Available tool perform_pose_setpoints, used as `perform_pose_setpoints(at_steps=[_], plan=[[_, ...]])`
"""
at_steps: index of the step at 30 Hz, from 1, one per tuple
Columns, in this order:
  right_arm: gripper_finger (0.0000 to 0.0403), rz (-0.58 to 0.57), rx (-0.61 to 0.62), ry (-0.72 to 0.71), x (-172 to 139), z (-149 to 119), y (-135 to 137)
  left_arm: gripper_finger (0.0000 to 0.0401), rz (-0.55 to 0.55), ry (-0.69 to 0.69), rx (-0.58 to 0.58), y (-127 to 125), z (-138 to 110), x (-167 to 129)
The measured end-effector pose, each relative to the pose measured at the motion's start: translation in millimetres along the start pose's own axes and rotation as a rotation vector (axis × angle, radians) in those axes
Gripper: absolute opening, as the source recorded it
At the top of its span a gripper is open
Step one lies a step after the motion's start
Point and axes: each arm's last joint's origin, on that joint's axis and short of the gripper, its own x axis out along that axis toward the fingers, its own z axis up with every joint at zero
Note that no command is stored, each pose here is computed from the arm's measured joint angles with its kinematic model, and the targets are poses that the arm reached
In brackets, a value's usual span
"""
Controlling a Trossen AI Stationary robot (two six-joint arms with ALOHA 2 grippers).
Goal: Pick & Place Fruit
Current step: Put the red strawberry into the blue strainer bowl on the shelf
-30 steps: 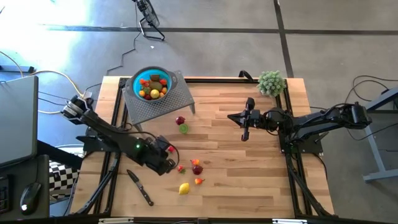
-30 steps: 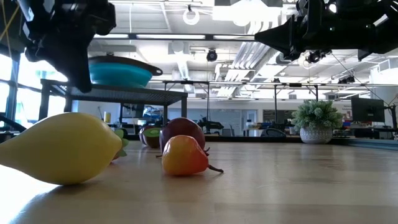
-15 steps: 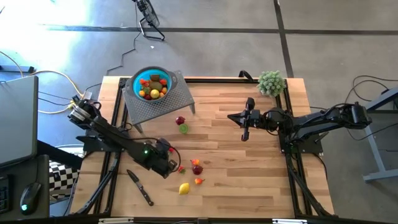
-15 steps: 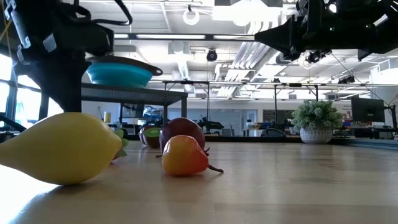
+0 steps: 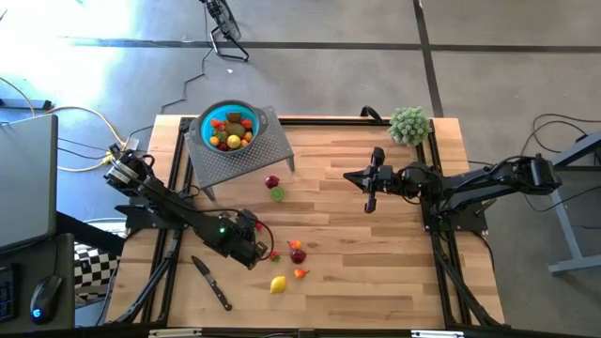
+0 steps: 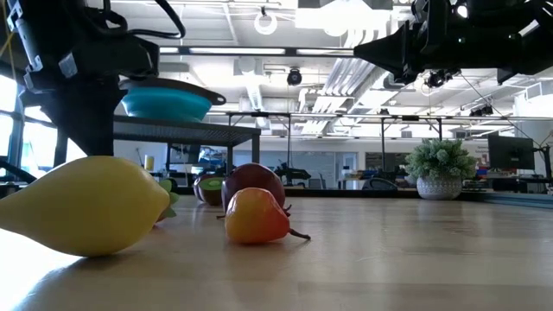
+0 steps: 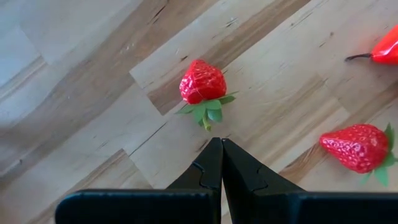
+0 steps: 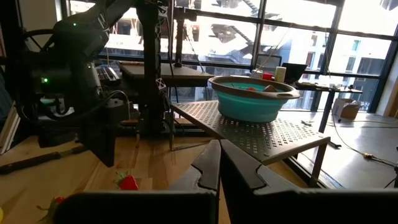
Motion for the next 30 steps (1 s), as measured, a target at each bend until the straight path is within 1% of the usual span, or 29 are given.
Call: perform_pose_setpoints(at_steps=[3,15,17,20,30], plan=[[0.0002,0.0,0.0,0.0,0.0,0.0,0.0,0.0002,0.002,-0.006,0.041,0.1,0.3,0.0],[0.0002,0.0,0.0,0.0,0.0,0.0,0.0,0.0002,0.016,-0.005,0.047,1.6,0.1,-0.1],[0.0002,0.0,0.0,0.0,0.0,0.1,0.1,0.0007,0.019,-0.005,0.047,1.8,0.1,-0.1],[0.0002,0.0,0.0,0.0,0.0,0.0,0.0,0.0029,0.03,-0.003,0.034,2.9,-0.1,-0.1],[0.0002,0.0,0.0,0.0,0.0,0.0,0.0,0.0133,0.035,-0.018,-0.033,3.3,0.4,-0.1]])
